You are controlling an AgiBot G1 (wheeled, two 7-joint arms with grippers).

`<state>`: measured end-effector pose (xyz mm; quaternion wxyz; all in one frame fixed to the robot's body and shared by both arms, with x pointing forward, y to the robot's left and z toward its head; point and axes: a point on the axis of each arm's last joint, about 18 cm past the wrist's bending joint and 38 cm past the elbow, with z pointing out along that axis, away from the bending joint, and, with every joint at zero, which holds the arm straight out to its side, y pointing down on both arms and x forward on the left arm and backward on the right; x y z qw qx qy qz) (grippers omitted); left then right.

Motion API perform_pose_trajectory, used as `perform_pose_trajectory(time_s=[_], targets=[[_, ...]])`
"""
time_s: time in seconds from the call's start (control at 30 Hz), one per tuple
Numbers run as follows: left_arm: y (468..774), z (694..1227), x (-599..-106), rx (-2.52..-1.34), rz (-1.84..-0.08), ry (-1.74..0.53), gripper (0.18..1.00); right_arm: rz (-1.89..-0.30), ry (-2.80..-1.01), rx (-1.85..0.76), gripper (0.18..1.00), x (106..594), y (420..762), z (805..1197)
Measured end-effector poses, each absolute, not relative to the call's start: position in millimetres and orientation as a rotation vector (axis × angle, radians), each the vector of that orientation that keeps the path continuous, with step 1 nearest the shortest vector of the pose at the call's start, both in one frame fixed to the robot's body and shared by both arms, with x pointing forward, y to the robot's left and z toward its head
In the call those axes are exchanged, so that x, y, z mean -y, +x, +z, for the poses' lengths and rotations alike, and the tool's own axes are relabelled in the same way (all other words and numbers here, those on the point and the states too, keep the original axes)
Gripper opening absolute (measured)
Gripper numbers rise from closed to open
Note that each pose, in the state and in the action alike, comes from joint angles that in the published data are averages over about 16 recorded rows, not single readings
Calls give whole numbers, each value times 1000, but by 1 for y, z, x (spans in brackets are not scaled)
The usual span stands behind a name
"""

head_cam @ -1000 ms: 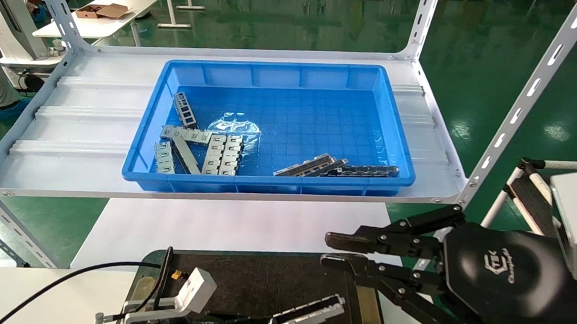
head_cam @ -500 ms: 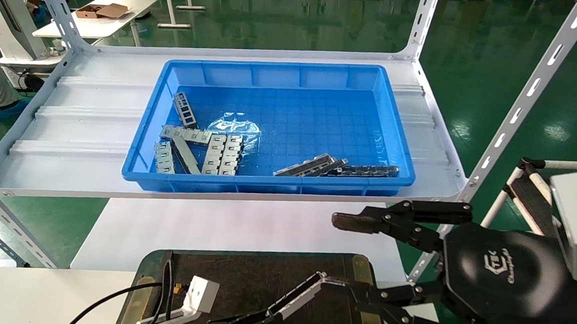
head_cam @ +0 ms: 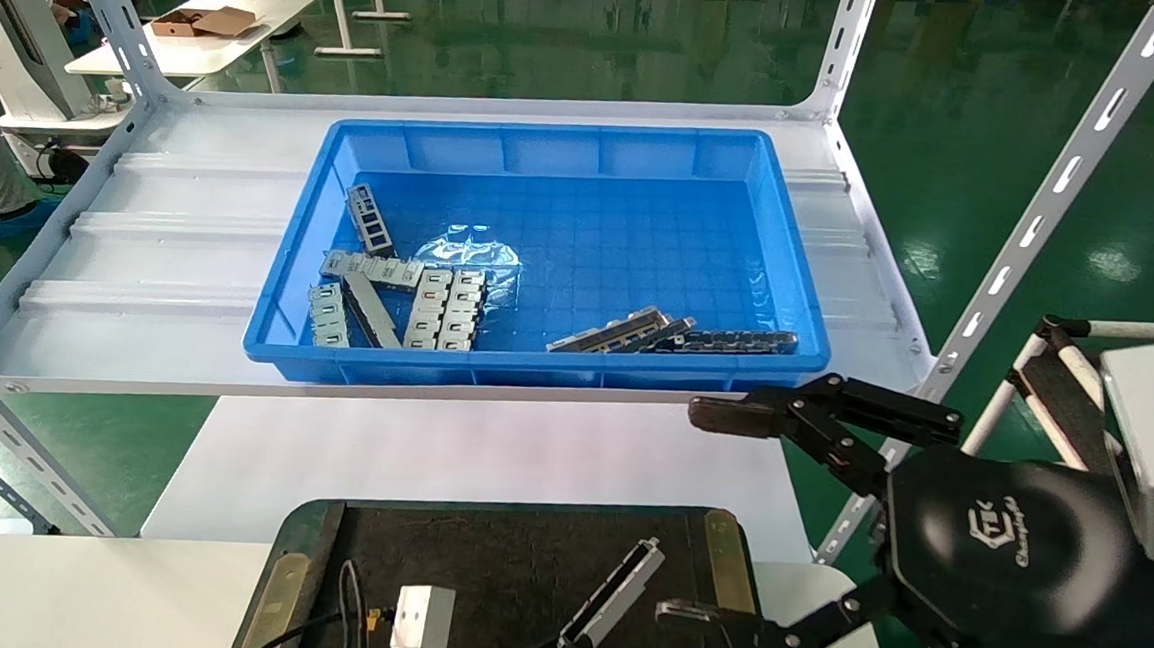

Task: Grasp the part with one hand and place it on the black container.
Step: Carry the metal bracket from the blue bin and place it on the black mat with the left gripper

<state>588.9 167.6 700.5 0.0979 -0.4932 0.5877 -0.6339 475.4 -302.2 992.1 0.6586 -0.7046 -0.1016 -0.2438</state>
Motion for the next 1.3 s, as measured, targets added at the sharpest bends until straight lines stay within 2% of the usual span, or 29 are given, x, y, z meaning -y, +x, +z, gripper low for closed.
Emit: perform_pose_trajectory(time_s=[0.27, 0.47, 1.3], targets=[[591, 691, -153, -1625, -1907, -1569, 344, -552, -1595, 230, 927, 302, 475, 992], [594, 686, -146, -1529, -1921, -1644, 344, -552, -1595, 230, 977, 302, 475, 992], [617, 686, -115, -1191, -1858, -1886, 344, -552, -1595, 230, 1001, 302, 475, 992]])
